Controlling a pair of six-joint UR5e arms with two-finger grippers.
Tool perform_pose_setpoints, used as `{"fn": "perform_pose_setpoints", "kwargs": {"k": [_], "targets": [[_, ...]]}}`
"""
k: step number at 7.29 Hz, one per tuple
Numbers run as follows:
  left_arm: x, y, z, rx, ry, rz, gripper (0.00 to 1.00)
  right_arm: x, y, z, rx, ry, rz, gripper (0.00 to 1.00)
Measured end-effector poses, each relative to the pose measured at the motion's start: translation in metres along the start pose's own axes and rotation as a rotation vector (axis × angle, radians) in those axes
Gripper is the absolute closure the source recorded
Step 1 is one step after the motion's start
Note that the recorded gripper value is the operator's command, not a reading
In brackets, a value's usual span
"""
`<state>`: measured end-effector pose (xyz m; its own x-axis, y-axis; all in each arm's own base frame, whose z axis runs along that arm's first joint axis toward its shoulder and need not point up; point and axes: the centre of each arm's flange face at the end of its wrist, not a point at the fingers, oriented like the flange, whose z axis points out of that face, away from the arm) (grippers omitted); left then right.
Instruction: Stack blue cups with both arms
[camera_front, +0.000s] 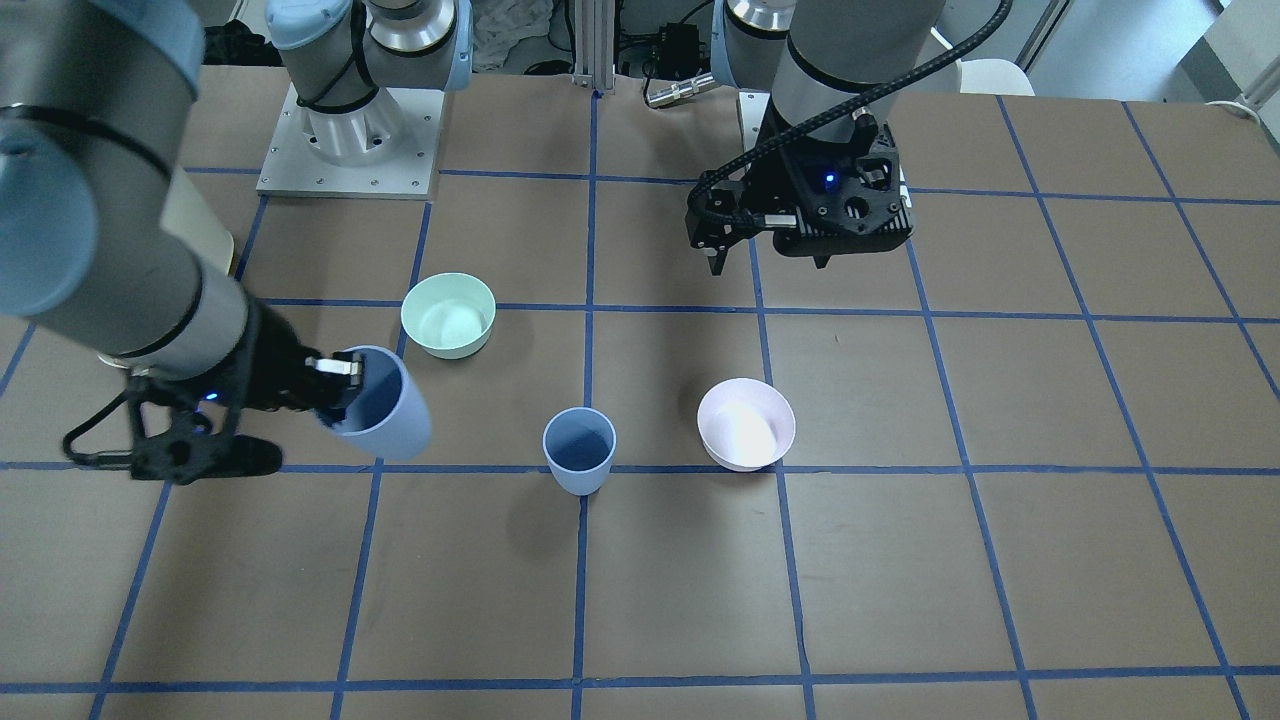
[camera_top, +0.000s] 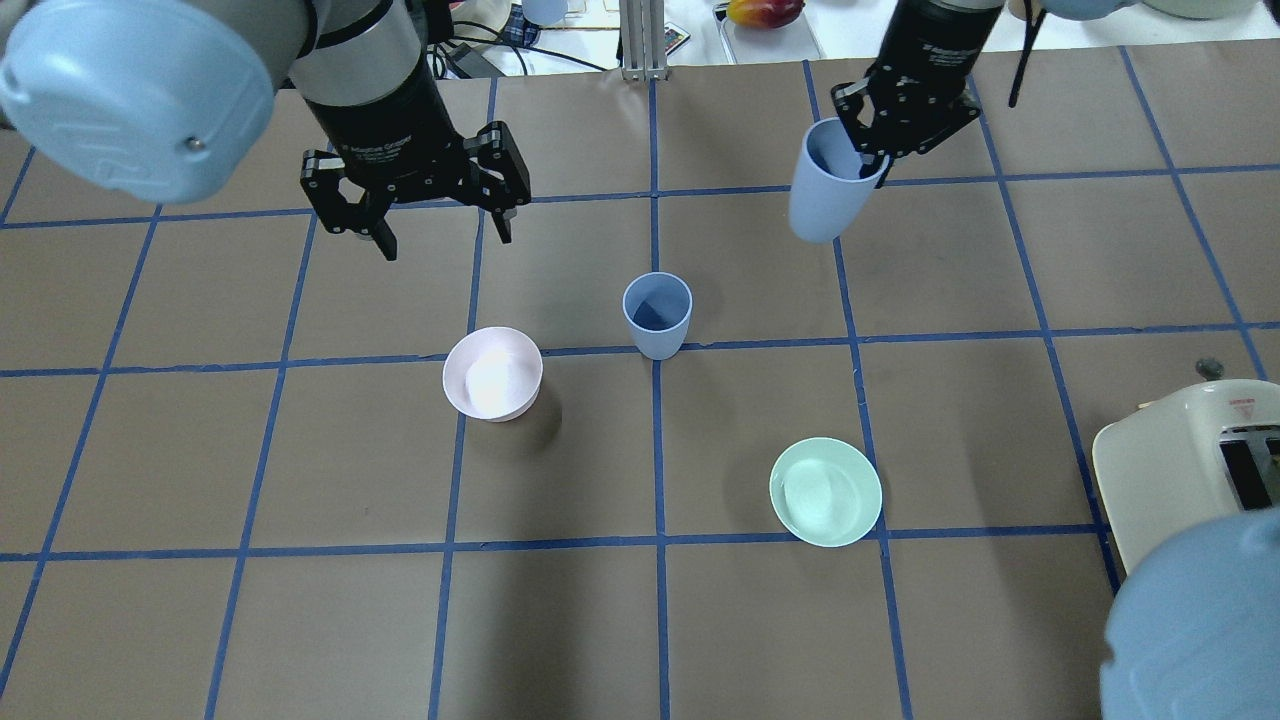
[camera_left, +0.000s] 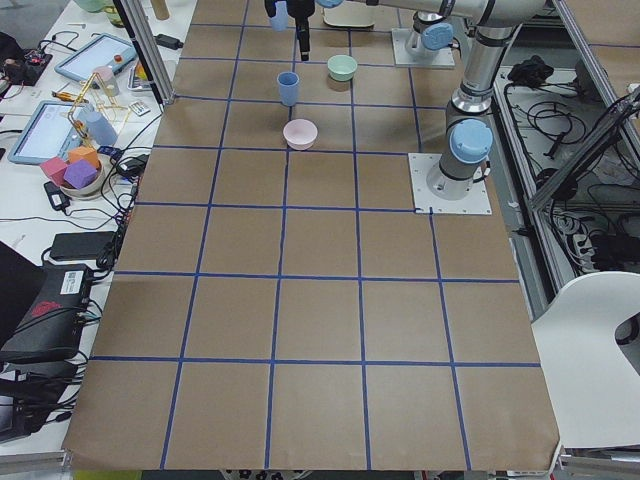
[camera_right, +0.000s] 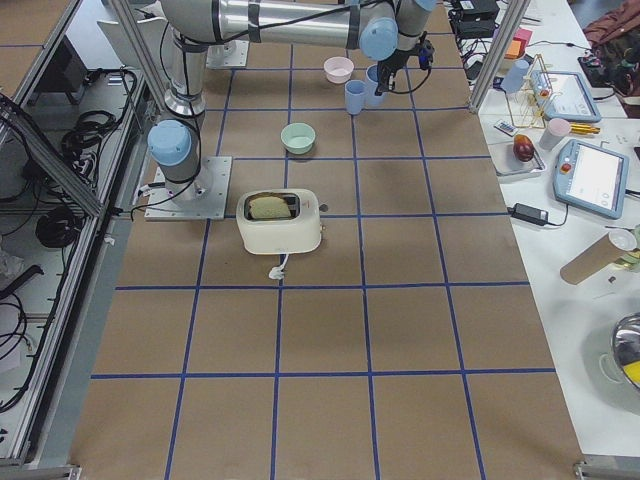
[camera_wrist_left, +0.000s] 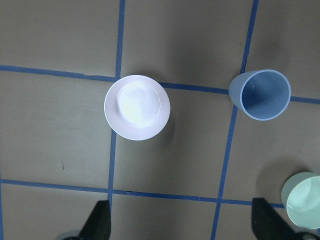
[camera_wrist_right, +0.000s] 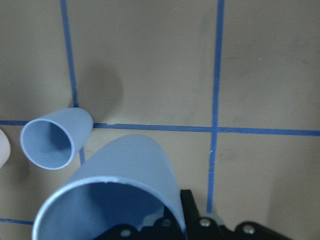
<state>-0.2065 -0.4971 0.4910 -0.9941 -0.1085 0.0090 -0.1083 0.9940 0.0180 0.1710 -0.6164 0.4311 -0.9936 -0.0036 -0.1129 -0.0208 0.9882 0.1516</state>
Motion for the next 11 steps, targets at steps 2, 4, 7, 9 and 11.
{"fn": "perform_pose_setpoints", "kwargs": {"k": [2, 4, 7, 9, 11], "targets": [[-0.034, -0.005, -0.008, 0.032, -0.003, 0.041, 0.0, -0.088, 0.028, 0.008, 0.034, 0.021, 0.014, 1.0], [-0.046, -0.008, -0.012, 0.042, 0.001, 0.043, 0.0, -0.131, 0.045, 0.03, 0.056, 0.042, 0.032, 1.0], [-0.048, -0.007, -0.013, 0.044, 0.007, 0.043, 0.0, -0.152, 0.053, 0.074, 0.125, 0.032, 0.067, 1.0], [-0.048, -0.006, -0.014, 0.045, 0.009, 0.039, 0.0, -0.153, 0.055, 0.086, 0.125, 0.037, 0.07, 1.0], [-0.048, -0.006, -0.015, 0.047, 0.007, 0.033, 0.0, -0.152, 0.054, 0.096, 0.116, 0.041, 0.072, 1.0]]}}
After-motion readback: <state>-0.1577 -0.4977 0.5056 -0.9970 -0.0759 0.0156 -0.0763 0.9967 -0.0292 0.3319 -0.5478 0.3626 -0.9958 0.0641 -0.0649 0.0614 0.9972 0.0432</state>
